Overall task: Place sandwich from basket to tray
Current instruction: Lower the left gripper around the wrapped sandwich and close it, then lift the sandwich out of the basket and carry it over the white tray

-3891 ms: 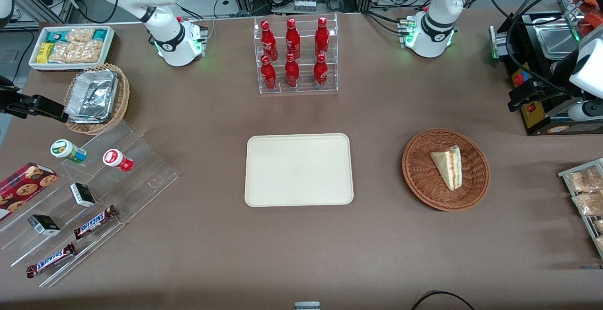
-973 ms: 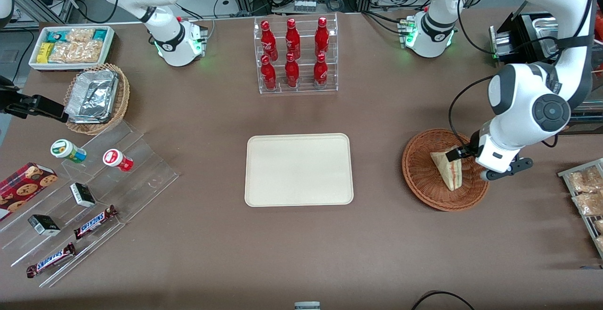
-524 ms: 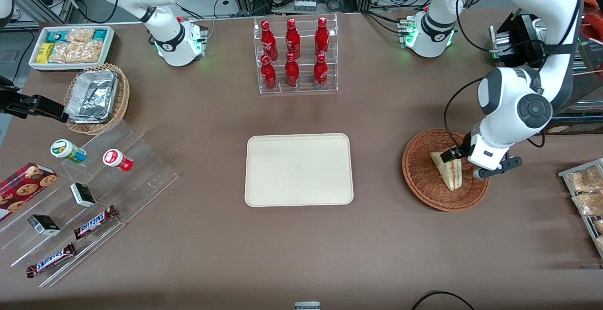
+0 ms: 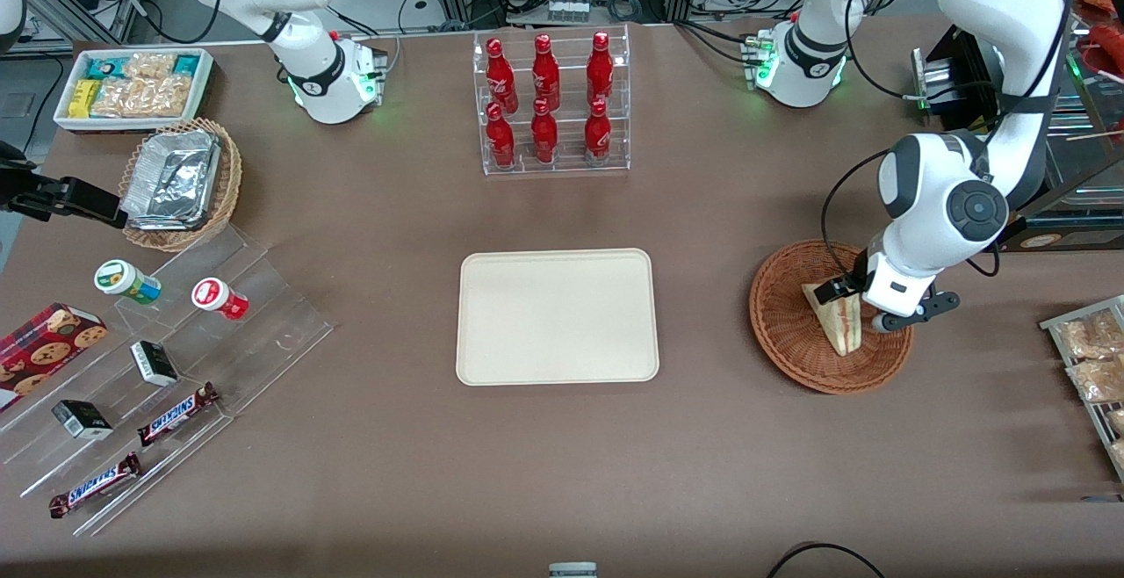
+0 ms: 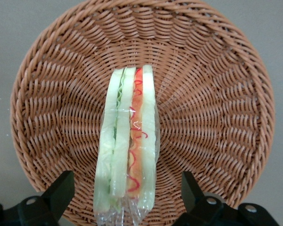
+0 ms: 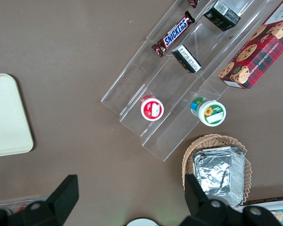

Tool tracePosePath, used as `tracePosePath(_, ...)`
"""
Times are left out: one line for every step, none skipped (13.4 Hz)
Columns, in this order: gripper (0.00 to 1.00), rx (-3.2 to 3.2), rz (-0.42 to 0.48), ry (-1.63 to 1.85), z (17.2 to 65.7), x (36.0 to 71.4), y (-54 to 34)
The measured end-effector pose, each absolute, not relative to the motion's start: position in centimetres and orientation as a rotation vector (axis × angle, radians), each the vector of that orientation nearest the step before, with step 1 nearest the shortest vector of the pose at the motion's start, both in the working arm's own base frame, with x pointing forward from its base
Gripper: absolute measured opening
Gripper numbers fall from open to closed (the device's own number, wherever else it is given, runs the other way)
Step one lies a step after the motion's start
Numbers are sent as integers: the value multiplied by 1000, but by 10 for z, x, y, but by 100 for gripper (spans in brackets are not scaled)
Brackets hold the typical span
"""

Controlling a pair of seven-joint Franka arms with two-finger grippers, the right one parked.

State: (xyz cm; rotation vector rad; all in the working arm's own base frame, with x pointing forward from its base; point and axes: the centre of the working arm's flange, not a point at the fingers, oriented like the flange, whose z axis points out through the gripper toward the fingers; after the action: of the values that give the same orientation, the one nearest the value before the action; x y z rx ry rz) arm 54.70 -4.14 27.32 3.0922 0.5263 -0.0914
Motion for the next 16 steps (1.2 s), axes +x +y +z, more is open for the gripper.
tracePosePath(99,3088,-93,533,269,547,-41)
tracePosePath(97,3085,-99,537,264,547,-41)
tracePosePath(97,3083,-106,543,260,547,-41)
tracePosePath(88,3081,-113,559,257,547,-41)
tracePosePath(78,3079,-122,578,254,546,-40)
tracePosePath(65,3077,-128,594,252,546,-40)
tracePosePath(53,3076,-130,602,251,546,-40)
tracePosePath(43,3075,-129,606,251,546,-40)
tracePosePath(36,3074,-129,609,251,546,-39)
tracePosePath(29,3074,-129,612,251,546,-38)
tracePosePath(21,3073,-131,615,252,547,-37)
tracePosePath(19,3074,-138,616,254,548,-36)
tracePosePath(19,3075,-156,616,260,552,-36)
tracePosePath(19,3078,-182,615,268,557,-36)
tracePosePath(19,3080,-202,612,279,563,-37)
tracePosePath(19,3082,-214,609,292,570,-38)
